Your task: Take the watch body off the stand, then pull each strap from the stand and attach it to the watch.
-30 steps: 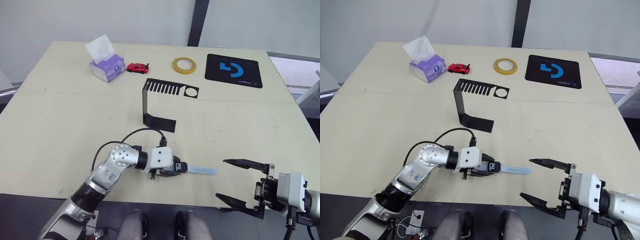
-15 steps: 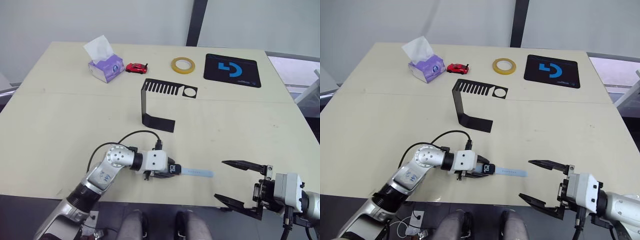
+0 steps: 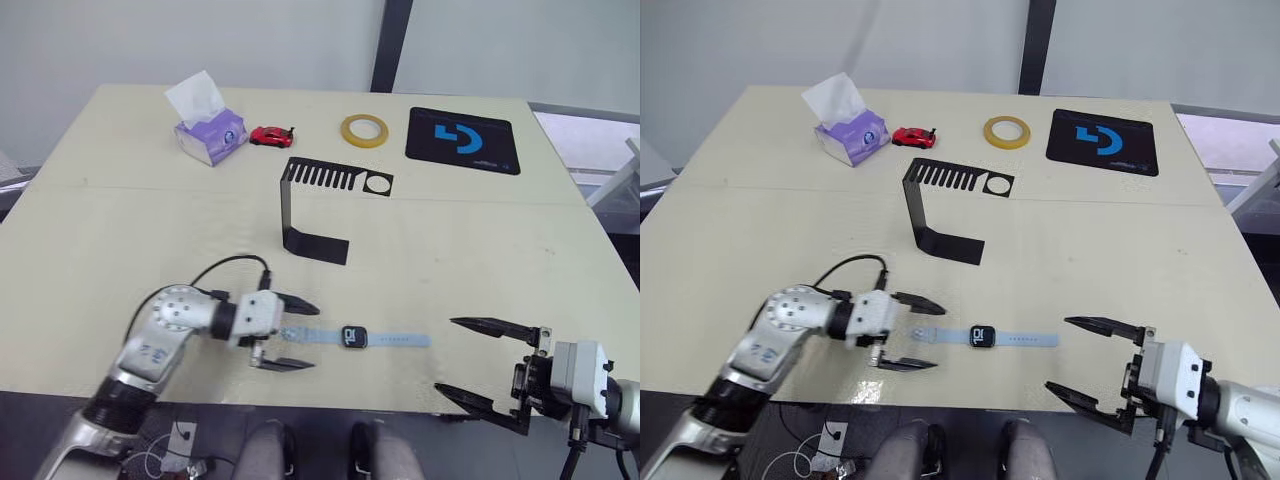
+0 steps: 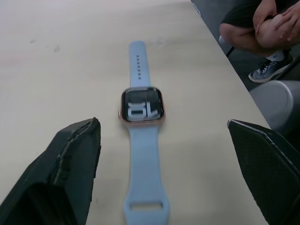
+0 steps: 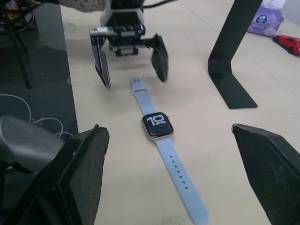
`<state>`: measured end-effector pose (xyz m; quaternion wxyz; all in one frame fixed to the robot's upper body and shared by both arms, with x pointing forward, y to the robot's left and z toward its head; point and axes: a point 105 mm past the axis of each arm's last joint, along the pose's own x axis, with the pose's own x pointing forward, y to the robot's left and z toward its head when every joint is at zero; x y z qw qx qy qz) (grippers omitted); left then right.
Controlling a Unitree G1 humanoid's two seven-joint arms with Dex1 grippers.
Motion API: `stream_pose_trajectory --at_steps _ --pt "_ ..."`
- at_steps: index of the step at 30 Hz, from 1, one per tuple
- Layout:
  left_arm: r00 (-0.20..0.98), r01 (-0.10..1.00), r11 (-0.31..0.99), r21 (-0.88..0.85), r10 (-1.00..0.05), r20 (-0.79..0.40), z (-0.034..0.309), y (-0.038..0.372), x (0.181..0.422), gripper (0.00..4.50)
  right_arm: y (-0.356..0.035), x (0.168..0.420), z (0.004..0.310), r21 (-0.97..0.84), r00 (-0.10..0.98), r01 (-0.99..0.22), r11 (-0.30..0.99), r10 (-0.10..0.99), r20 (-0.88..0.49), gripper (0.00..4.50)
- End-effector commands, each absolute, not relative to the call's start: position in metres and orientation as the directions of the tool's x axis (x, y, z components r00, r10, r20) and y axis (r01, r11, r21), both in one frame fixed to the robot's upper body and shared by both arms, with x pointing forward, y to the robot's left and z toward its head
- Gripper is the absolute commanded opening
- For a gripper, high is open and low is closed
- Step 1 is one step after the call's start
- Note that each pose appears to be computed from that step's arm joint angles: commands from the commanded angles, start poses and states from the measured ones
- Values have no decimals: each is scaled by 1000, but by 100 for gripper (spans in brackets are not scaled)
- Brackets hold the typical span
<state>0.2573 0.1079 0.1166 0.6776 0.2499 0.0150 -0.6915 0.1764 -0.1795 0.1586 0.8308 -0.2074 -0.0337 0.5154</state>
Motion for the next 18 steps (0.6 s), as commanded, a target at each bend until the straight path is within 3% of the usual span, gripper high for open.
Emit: stream_pose_trajectory --at_steps 1,6,12,18 --pt "93 938 -12 346 -954 -285 137 136 257 448 -188 177 165 -413 479 -827 381 863 -162 450" --pt "226 904 93 416 -932 -283 152 193 248 448 -221 177 171 -434 531 -804 407 820 -214 450" --pt "569 813 427 395 -727 -385 151 281 234 448 -273 173 173 -468 579 -787 402 744 -333 450" --pt "668 741 511 437 -633 -392 153 302 226 448 -287 187 187 -503 604 -764 403 721 -339 450"
